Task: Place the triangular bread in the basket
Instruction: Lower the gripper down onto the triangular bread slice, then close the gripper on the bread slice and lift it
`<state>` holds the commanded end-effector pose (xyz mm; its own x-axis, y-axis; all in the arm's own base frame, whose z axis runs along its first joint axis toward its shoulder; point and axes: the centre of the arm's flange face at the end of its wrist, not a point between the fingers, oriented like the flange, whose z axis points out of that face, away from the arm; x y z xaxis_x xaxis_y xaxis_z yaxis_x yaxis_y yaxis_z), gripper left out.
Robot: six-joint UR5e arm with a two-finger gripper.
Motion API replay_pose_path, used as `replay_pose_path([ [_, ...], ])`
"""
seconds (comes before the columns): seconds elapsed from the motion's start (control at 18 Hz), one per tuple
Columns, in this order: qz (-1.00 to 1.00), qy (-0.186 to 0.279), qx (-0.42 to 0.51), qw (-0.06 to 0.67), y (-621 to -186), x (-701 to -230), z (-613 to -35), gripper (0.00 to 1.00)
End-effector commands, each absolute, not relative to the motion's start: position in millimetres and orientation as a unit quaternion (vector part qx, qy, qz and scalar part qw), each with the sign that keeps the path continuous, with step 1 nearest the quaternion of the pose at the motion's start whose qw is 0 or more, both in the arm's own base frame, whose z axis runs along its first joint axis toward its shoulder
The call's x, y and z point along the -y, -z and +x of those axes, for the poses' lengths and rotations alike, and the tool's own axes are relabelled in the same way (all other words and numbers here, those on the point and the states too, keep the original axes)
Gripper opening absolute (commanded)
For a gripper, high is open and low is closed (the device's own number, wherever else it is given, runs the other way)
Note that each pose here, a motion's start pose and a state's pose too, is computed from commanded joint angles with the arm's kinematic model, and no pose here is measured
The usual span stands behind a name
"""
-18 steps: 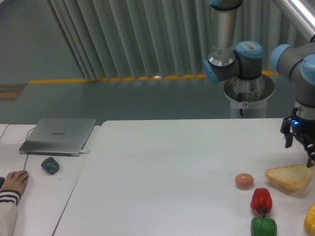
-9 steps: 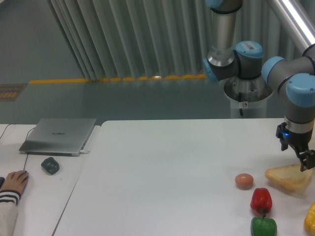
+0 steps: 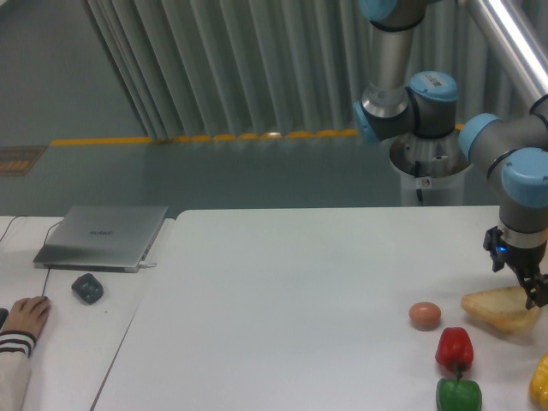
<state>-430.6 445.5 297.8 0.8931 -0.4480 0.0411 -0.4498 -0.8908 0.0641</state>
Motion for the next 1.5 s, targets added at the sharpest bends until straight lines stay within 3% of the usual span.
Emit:
replay_pose_path([
  [0.89,0.976,-0.020,0.213,0.043,-270,-460,-440,0.99],
  [0.94,0.976,-0.020,0.214,0.043,-271,-460,-440,0.88],
  [1.22,0.973,-0.011,0.219,0.070,-273,-458,-440,0.17],
  [1.28,0.972,-0.010,0.222,0.074,-274,-460,-439,0.08],
  [1.5,0.971,-0.020,0.223,0.082,-283,-461,-441,0.05],
])
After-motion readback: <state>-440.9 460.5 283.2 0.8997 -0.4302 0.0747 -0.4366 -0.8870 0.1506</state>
